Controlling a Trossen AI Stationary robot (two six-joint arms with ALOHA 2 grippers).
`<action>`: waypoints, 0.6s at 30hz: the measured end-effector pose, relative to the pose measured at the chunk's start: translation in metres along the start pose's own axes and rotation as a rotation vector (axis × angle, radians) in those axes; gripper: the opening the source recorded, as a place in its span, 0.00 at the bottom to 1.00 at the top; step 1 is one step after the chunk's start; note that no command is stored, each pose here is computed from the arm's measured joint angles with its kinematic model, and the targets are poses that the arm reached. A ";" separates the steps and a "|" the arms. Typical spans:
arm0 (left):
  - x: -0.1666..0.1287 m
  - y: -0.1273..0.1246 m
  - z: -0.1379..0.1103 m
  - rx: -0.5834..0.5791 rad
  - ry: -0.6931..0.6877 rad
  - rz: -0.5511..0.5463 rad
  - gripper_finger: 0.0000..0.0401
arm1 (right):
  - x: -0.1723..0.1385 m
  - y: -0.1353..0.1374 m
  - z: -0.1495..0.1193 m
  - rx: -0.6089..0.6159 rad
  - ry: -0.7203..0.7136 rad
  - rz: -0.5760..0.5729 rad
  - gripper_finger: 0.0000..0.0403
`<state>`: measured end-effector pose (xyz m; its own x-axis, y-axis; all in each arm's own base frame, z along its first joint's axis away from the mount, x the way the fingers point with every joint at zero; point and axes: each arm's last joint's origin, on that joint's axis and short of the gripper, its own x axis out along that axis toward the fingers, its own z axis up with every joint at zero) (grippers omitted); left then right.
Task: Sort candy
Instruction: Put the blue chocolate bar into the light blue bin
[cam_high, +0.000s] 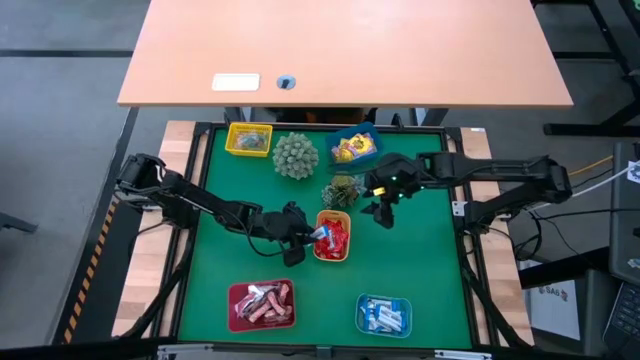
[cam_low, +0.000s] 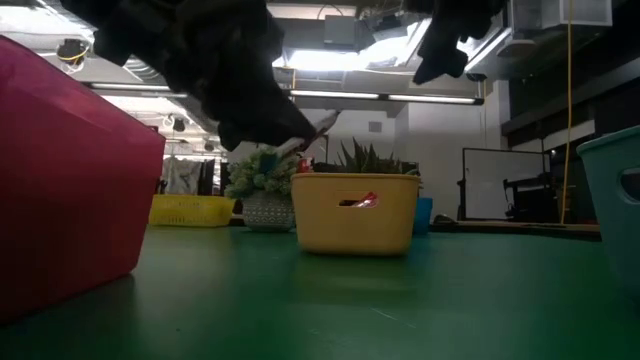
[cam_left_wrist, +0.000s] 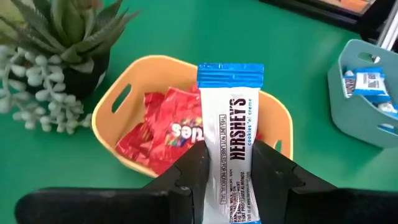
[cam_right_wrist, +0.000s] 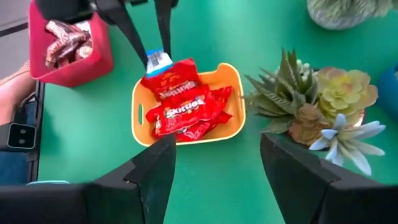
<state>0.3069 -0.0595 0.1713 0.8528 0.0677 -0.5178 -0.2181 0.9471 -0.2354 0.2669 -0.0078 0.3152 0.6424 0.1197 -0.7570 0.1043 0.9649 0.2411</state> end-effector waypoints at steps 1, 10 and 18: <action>0.000 0.000 0.000 0.006 -0.005 -0.003 0.22 | 0.003 -0.001 0.000 0.003 0.009 -0.001 0.58; 0.000 -0.003 0.008 0.014 -0.090 -0.003 0.22 | 0.020 -0.002 0.003 0.063 0.028 -0.005 0.58; -0.003 -0.005 0.022 0.122 -0.256 0.067 0.22 | 0.037 -0.001 0.016 0.203 -0.050 0.063 0.58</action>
<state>0.3158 -0.0575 0.1920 0.9340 0.1933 -0.3006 -0.2322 0.9676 -0.0993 0.3028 -0.0082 0.2969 0.6889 0.1619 -0.7066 0.2099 0.8884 0.4083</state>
